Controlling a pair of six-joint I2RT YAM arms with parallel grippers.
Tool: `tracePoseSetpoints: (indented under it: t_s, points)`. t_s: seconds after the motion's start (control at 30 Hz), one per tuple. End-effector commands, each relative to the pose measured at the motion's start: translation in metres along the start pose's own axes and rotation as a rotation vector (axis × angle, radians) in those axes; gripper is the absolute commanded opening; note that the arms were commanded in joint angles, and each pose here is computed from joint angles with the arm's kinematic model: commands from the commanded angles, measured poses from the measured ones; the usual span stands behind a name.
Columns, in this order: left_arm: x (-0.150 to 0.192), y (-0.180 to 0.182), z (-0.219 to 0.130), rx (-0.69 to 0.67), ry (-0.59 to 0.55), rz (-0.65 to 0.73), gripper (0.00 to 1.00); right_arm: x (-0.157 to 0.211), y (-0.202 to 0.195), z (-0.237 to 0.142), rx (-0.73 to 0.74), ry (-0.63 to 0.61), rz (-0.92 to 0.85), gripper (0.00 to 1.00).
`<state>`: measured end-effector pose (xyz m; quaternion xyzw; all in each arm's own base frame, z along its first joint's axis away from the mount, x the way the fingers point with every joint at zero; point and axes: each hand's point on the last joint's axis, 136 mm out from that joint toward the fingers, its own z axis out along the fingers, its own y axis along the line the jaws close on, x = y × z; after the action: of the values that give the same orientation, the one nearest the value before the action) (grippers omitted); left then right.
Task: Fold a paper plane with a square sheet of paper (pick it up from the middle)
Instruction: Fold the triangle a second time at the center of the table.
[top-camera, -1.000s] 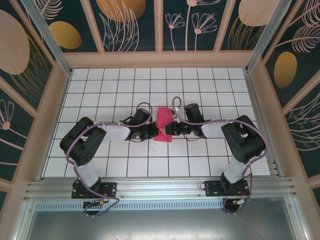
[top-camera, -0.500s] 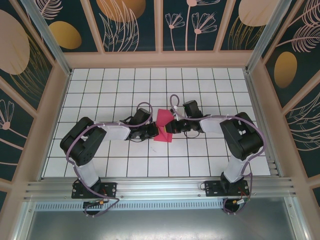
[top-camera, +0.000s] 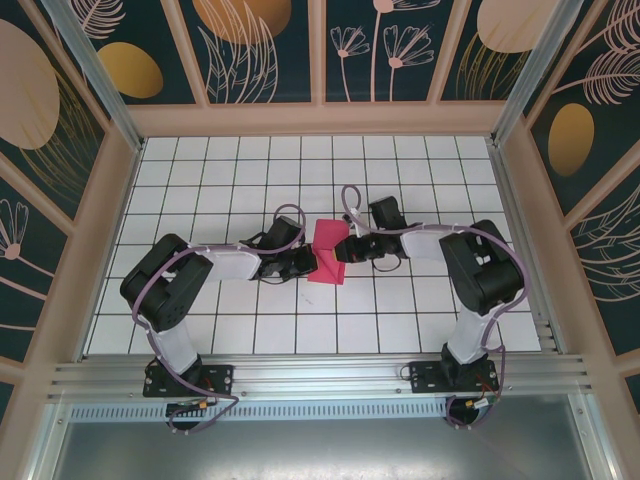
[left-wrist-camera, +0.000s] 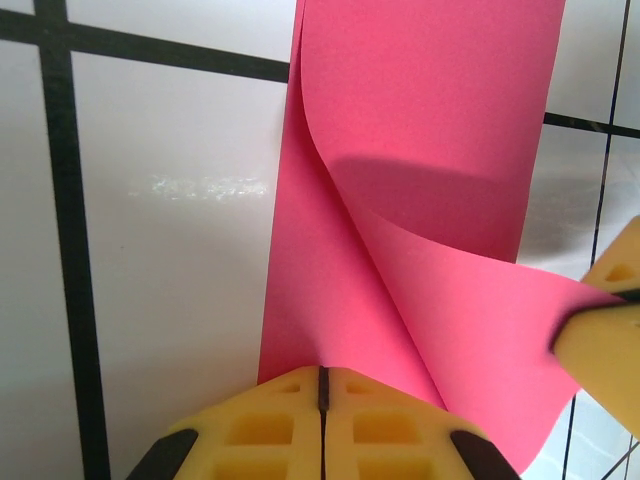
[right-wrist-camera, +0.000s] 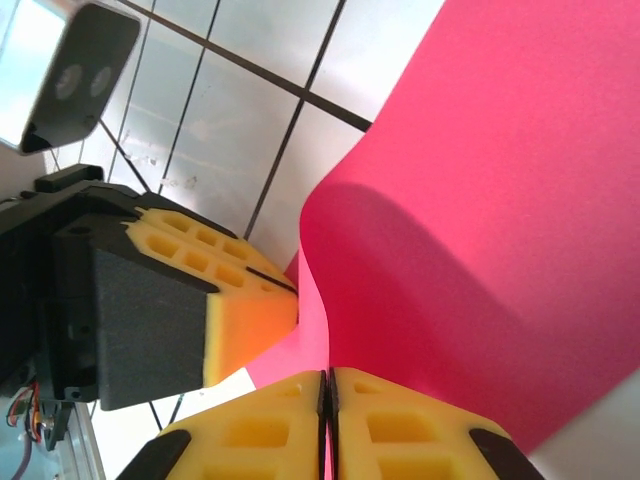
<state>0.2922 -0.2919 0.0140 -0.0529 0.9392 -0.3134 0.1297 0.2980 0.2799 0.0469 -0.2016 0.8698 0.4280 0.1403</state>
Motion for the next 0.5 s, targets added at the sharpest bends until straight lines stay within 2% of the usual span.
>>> tracePoseSetpoints:
  t_s: [0.0, 0.47]
  points:
    - [0.010, 0.023, 0.008, -0.089, 0.036, -0.004, 0.09, -0.001, -0.008, 0.001, 0.016, 0.026, -0.022, 0.13]
    - [0.011, 0.021, 0.009, -0.085, 0.041, -0.003, 0.09, -0.008, -0.023, 0.005, 0.070, 0.046, -0.052, 0.14]
